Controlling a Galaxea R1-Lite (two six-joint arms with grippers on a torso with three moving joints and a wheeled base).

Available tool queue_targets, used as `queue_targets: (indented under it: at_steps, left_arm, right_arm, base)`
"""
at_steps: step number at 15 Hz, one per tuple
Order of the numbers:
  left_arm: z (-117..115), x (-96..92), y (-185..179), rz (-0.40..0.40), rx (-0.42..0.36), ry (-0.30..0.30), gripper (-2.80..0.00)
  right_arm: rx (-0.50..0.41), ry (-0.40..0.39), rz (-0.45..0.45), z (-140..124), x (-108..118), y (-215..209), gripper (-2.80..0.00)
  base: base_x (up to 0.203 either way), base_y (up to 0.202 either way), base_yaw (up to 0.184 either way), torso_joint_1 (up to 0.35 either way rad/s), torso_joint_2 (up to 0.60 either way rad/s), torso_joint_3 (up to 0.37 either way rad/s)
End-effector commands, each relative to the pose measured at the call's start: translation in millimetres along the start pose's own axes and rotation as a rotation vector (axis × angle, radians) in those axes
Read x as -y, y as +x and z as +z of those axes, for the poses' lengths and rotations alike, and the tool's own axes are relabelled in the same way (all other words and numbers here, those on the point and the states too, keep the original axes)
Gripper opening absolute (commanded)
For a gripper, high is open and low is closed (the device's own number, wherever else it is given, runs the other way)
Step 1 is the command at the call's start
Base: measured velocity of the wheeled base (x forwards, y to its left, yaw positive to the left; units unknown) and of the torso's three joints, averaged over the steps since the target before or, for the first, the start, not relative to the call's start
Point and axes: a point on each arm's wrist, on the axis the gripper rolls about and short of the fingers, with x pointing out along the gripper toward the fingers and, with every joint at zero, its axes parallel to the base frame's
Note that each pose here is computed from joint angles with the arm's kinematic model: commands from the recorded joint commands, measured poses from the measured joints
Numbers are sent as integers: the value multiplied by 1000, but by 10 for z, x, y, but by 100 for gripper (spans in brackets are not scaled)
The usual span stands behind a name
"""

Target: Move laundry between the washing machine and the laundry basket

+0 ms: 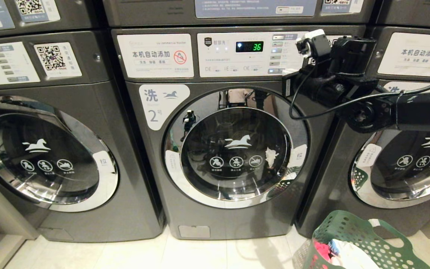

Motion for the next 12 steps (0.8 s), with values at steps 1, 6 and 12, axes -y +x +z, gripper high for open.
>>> queue_targets:
  at_steps: [1,6,12]
  left_arm:
    - [0,0,0,1,0,0,-280]
    - [0,0,0,0,0,0,-280]
    - [0,0,0,-1,0,0,-280]
  right_arm:
    - [-14,-2,15,280,54,-300,-280]
    - [-281,-25,12,362,156,-1436,-280]
    - [-439,-23,-91,-184,287,-3509,-280]
  base:
    - [0,0,0,0,0,0]
    - [0,0,0,0,0,0]
    - [0,0,0,0,0,0]
